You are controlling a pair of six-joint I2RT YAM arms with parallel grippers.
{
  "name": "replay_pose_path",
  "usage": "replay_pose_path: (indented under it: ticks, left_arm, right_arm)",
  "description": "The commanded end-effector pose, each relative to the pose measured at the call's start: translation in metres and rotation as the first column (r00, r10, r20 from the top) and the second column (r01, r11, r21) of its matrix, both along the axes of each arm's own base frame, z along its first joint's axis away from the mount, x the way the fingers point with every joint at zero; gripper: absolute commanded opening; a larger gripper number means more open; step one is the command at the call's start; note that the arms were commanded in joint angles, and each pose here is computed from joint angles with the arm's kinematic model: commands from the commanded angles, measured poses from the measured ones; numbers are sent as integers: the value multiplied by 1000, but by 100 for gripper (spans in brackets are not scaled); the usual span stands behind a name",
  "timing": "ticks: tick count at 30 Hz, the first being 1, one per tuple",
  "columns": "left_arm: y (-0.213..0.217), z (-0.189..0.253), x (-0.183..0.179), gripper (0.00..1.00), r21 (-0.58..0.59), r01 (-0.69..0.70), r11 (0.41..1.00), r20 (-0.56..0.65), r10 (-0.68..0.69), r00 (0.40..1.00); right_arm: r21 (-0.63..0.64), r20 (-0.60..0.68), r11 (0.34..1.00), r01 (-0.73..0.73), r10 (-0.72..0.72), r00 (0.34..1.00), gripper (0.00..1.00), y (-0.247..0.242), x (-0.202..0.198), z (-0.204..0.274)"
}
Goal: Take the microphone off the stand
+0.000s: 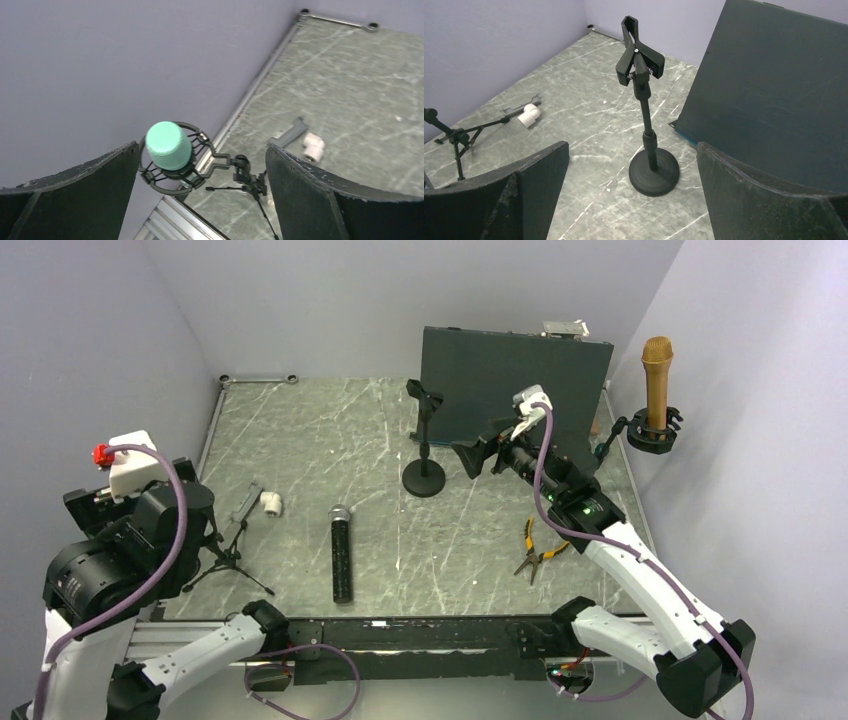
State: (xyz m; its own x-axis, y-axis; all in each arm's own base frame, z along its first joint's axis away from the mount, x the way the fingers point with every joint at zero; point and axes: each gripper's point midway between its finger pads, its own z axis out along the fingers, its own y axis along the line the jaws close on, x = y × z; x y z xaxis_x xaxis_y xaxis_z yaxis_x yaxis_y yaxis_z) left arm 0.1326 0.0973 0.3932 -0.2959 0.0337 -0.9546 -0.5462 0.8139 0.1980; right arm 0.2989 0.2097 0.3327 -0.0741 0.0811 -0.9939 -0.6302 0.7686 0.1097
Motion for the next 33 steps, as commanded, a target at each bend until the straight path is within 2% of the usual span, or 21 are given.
replay_pose_path:
  ticks: [1,9,12,15,21,24,33]
  left_arm:
    - [28,13,-15,99,97,-168,981,76,161,984]
    - [31,-2,-9,99,212,-221,952,94,205,974]
    - [31,-7,-7,99,207,-227,952,104,210,972]
    - [28,-25,-1,99,221,-223,949,48,218,975]
    - [26,-57,25,99,169,-205,964,-40,214,976]
    - [24,-50,33,100,108,-218,970,-37,223,974]
    - [49,-41,19,99,135,-440,888,-10,445,896]
  right_arm:
    - [32,29,999,-23,22,999,100,4,-1,10]
    - [33,25,999,-39,39,999,100,7,-1,6]
    - [32,26,999,-42,41,999,100,8,-2,4]
    - [38,32,998,-53,52,998,100,9,-4,5]
    - [30,28,997,-67,67,997,100,10,-6,1]
    - [25,23,998,-66,65,998,100,10,-6,-2]
    - [30,23,996,-89,88,996,100,14,-5,-1]
